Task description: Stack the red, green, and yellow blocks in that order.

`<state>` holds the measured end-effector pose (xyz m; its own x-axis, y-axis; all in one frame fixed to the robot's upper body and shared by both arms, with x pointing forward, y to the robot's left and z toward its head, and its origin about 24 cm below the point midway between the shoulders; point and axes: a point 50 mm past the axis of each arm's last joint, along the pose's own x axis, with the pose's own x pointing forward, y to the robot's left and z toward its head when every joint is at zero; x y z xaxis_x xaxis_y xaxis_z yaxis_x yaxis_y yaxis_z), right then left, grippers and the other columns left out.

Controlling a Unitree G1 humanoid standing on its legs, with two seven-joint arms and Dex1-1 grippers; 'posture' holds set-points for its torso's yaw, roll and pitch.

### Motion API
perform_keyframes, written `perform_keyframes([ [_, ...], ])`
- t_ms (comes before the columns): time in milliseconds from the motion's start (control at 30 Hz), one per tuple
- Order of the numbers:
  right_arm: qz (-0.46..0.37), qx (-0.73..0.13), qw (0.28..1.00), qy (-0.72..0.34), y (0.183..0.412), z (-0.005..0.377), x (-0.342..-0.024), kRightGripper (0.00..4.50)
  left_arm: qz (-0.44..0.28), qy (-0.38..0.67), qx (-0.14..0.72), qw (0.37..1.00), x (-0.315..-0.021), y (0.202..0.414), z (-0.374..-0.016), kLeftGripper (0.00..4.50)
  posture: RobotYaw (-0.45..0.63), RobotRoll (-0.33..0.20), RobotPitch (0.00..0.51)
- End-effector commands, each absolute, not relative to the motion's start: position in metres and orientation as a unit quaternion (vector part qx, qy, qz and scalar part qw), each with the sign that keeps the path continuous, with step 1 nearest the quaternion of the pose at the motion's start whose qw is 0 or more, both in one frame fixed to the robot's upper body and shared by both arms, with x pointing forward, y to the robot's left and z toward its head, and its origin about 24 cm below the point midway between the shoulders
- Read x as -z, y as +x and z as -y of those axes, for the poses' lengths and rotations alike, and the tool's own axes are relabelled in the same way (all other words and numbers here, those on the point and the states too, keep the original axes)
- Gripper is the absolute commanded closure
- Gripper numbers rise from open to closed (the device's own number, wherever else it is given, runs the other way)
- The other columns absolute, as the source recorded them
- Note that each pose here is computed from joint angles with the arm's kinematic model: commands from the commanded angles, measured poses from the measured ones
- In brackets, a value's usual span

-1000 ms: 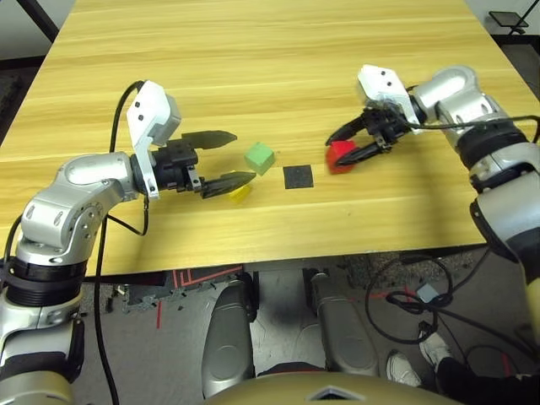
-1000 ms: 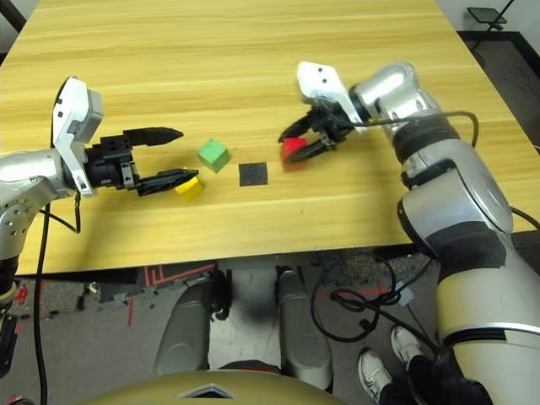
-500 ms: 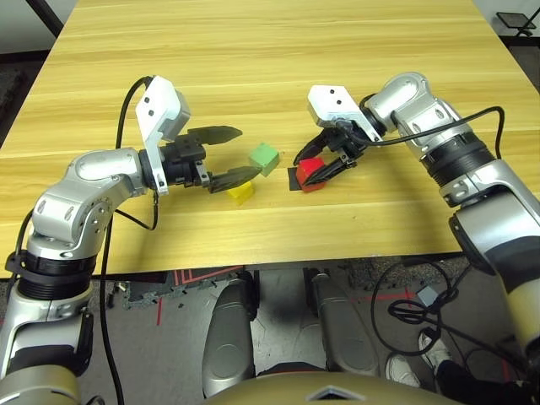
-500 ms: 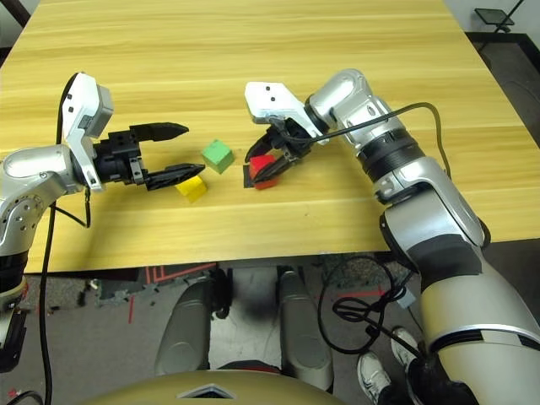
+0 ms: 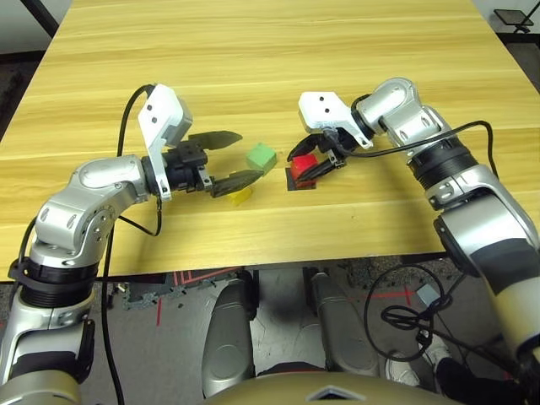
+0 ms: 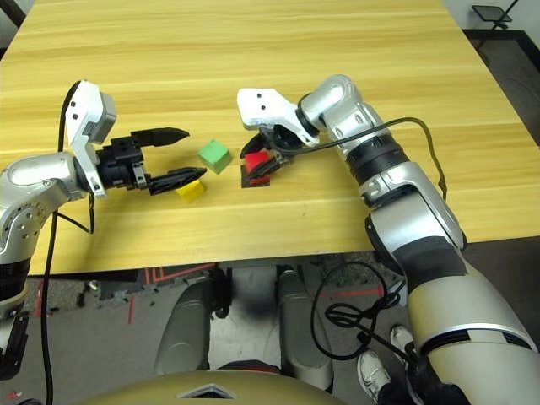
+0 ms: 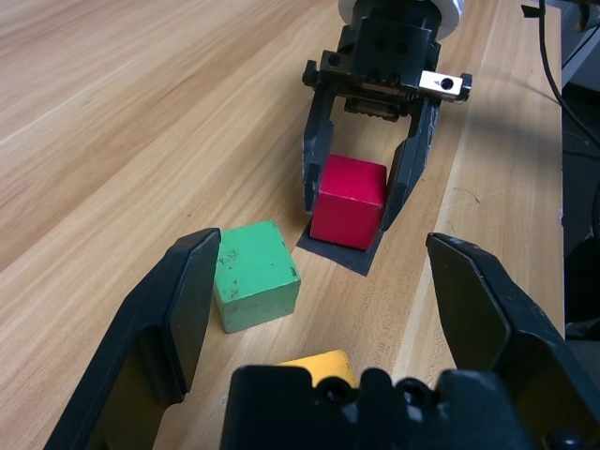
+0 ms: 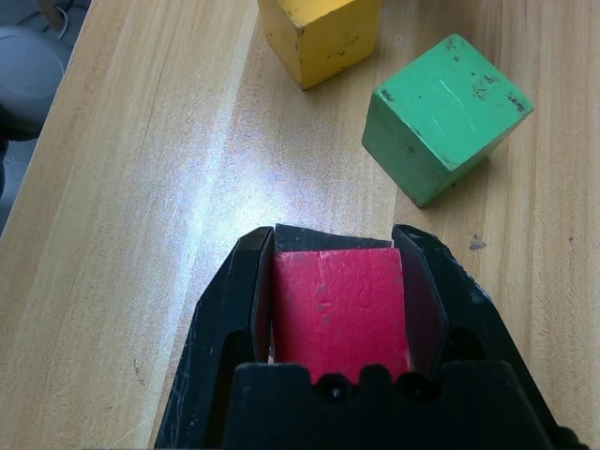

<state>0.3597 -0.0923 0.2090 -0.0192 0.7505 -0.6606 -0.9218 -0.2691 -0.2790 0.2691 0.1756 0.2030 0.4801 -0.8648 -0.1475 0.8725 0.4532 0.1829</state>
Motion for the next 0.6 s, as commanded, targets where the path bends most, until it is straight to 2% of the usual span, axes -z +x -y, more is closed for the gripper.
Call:
perform_keyframes([
  [33,-0.120,-0.714,0.580,-0.373,0.357,0.093,-0.202,2.11,-0.014,0.119,0.509,0.852,-0.205,0.269,-0.172,0.00,0.39,-0.090,0.279],
  [233,-0.098,-0.718,0.599,-0.340,0.358,0.093,-0.211,0.18,-0.030,0.116,0.481,0.868,-0.208,0.272,-0.160,0.00,0.37,-0.085,0.271],
  [467,-0.054,-0.688,0.656,-0.306,0.367,0.119,-0.248,0.08,-0.073,0.141,0.443,0.882,-0.215,0.276,-0.144,0.00,0.34,-0.067,0.260],
  [600,-0.069,-0.658,0.687,-0.302,0.370,0.146,-0.253,0.08,-0.116,0.162,0.421,0.885,-0.215,0.280,-0.142,0.00,0.31,-0.058,0.257],
])
